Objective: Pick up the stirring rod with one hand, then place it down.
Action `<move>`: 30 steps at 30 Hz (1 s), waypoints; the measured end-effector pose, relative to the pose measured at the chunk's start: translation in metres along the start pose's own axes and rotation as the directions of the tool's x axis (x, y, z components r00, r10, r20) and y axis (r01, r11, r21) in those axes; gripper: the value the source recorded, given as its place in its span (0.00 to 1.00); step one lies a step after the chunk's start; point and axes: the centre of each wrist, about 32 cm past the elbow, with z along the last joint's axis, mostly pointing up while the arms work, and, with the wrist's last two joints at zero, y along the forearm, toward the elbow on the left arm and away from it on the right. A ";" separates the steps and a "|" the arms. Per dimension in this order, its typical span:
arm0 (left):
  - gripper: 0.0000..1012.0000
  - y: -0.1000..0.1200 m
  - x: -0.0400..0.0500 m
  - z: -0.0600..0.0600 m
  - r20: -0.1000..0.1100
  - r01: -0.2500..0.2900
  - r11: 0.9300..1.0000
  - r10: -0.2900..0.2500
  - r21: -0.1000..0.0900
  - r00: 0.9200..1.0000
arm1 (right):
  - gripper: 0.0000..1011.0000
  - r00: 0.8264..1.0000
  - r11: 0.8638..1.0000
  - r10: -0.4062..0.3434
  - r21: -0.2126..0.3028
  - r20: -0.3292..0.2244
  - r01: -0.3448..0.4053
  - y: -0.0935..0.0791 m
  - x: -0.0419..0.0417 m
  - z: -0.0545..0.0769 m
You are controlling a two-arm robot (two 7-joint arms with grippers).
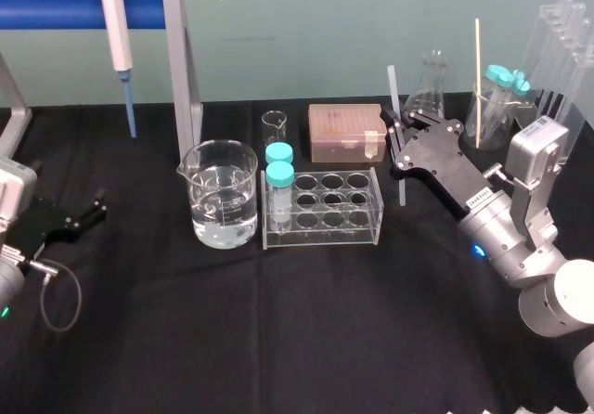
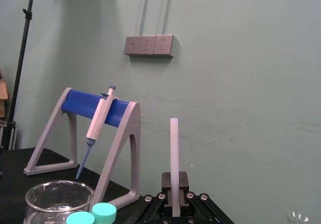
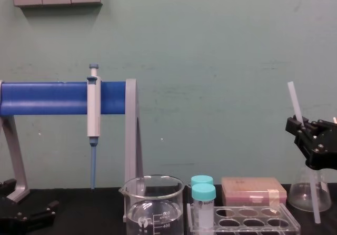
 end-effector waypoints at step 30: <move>0.99 0.000 0.0000 0.000 0.000 0.000 1.000 0.000 0.000 1.000 | 0.07 1.000 1.000 0.001 0.000 0.000 -0.001 0.000 0.0001 0.000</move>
